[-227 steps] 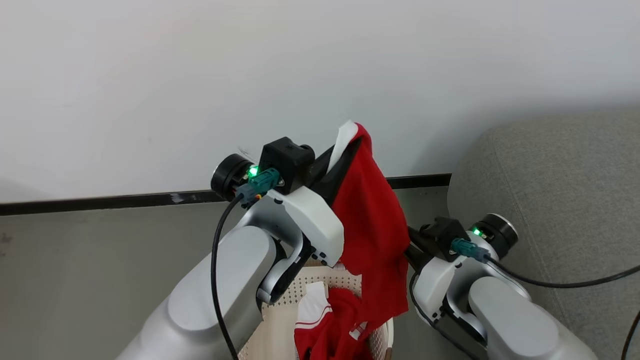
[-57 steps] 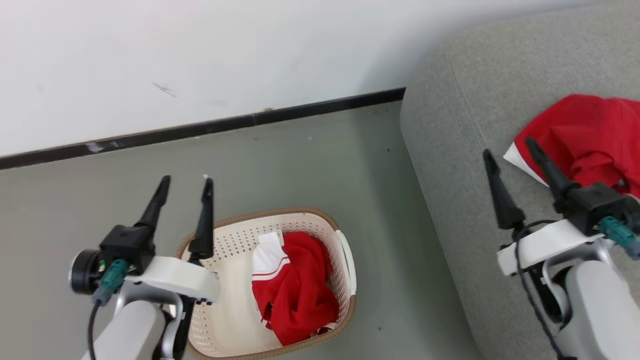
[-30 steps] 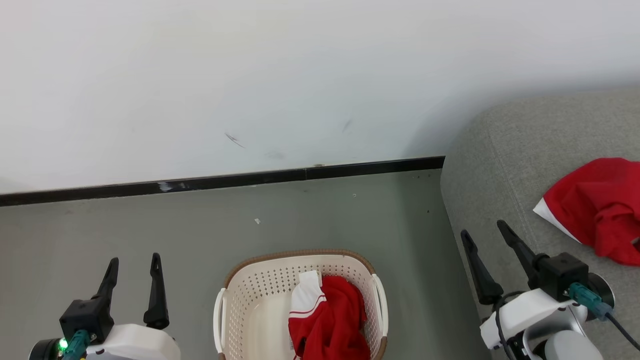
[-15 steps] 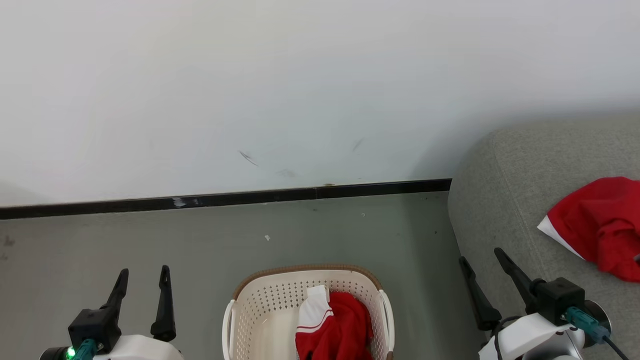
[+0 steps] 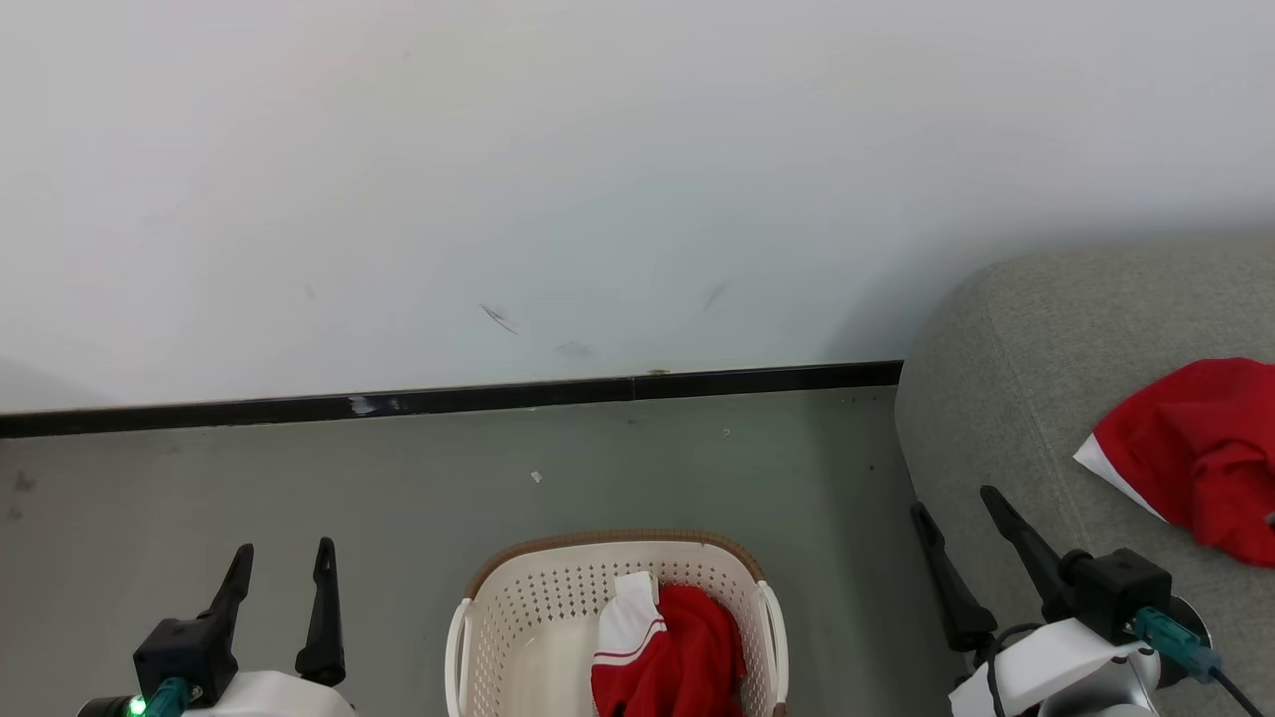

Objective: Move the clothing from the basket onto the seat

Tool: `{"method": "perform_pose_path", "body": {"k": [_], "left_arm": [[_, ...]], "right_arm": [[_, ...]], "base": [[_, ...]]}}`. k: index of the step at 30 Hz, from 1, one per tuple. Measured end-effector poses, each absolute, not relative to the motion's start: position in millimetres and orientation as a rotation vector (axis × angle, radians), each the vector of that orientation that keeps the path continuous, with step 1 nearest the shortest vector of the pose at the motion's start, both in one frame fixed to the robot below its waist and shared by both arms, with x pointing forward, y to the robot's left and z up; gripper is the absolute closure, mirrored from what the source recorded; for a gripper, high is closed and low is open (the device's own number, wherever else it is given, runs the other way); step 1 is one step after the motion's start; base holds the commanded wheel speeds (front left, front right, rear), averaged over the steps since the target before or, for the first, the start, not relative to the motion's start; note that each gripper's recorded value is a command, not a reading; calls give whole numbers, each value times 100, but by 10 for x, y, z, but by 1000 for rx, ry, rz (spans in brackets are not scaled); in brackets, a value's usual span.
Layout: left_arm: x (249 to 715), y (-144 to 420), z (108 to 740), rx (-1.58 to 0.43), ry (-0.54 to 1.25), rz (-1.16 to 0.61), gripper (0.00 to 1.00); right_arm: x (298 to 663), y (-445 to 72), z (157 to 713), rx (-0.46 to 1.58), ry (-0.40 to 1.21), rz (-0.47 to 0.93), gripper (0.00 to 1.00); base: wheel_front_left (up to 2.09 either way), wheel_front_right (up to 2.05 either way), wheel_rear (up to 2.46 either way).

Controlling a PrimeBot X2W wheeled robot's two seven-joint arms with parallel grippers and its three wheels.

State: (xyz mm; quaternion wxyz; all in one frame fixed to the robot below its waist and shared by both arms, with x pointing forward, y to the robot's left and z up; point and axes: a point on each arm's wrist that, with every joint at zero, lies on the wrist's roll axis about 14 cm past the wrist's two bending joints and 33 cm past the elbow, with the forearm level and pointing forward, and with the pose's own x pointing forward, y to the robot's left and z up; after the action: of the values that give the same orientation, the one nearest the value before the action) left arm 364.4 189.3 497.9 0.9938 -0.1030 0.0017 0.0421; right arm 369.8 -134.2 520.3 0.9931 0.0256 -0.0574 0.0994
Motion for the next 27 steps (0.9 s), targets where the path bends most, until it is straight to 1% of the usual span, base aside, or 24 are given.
{"method": "perform_pose_path", "body": {"k": [17, 25, 27], "left_arm": [[3692, 1861, 4937, -207, 17, 74, 0], [3808, 1628, 4840, -165, 70, -19, 0], [3852, 1487, 4775, -151, 102, -70, 0]], "right_arm": [[3683, -1378, 5173, 66, -108, 187, 0], [3715, -1453, 5185, 65, -113, 165, 0], [3729, -1508, 5169, 65, -110, 148, 0]], "base": [[0, 0, 0], [0, 0, 0], [0, 0, 0]]}}
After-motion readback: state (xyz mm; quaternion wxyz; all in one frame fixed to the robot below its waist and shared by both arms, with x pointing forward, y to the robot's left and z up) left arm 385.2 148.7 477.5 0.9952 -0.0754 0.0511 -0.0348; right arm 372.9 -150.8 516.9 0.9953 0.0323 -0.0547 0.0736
